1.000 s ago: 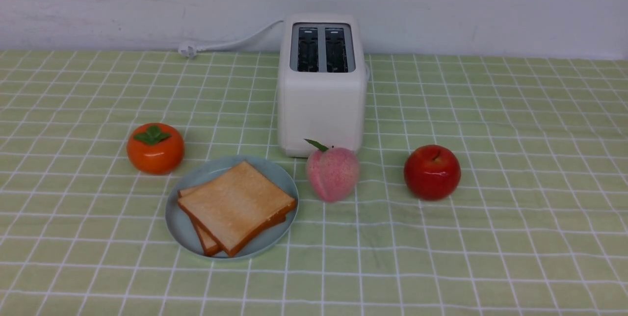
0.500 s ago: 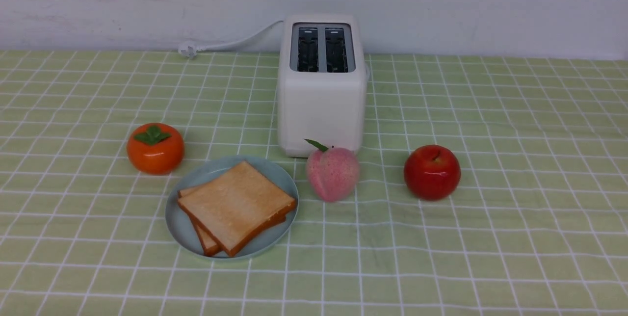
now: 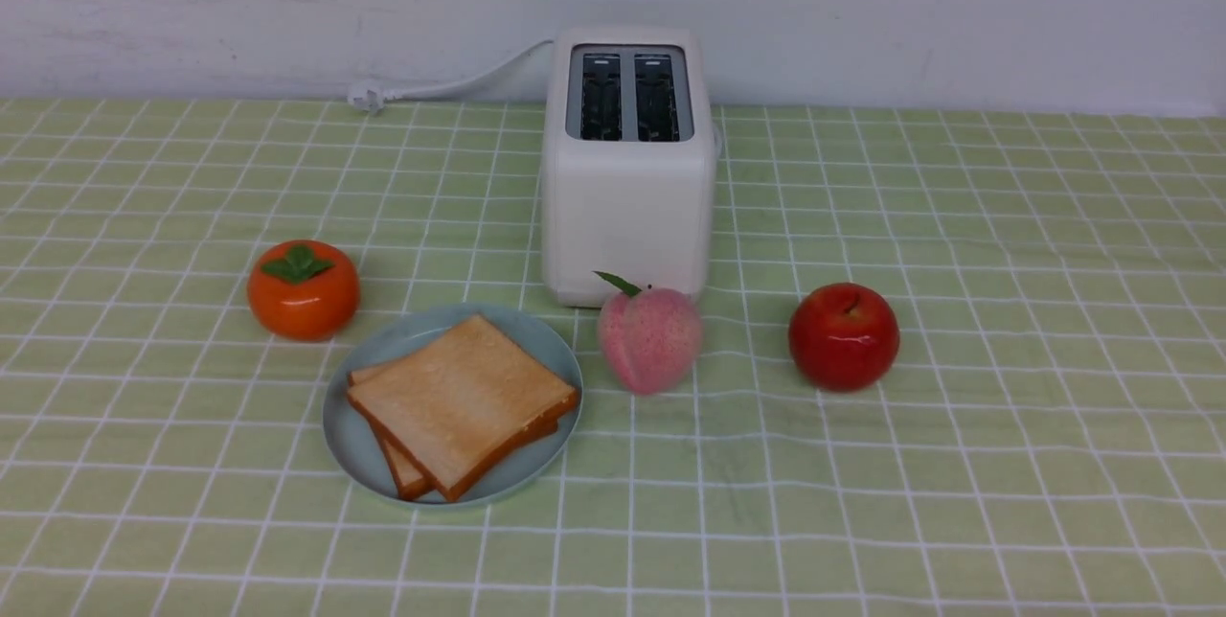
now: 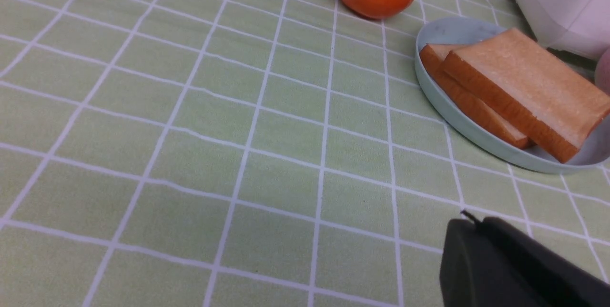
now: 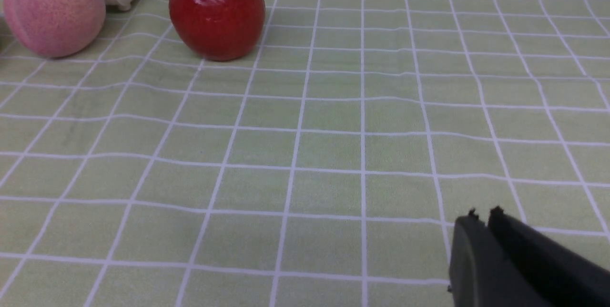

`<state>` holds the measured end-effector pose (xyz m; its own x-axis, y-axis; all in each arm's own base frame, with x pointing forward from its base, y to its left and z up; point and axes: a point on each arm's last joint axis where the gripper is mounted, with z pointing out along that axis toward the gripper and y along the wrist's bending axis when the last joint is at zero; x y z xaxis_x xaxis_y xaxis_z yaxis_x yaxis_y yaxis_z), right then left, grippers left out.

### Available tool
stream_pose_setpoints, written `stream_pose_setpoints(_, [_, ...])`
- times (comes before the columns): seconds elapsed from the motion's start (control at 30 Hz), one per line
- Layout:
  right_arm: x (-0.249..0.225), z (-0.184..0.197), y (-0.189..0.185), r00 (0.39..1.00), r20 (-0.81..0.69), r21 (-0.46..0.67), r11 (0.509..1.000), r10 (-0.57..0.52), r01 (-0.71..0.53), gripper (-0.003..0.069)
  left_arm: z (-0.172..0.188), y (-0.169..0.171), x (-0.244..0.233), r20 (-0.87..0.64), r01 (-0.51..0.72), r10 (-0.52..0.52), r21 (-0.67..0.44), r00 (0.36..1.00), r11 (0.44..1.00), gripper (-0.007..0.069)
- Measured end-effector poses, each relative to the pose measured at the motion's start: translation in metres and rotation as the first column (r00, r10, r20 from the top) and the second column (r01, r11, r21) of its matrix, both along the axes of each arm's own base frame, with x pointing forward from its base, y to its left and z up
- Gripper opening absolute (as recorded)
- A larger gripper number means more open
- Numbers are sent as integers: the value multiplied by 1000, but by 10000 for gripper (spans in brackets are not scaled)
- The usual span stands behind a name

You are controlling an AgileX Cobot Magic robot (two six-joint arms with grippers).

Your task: Take toasted bread from bread machine on green coffee tablecloth place on plate.

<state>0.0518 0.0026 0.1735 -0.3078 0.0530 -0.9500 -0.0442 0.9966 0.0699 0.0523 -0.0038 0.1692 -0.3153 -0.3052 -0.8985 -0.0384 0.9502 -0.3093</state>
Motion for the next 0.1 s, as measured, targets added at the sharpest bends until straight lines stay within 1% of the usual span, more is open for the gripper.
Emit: stream_pose_setpoints(0.1, [0, 0, 0, 1000, 0, 0, 1000, 0, 0, 39, 0, 0, 0, 0, 0, 0, 0, 1000, 1000, -8])
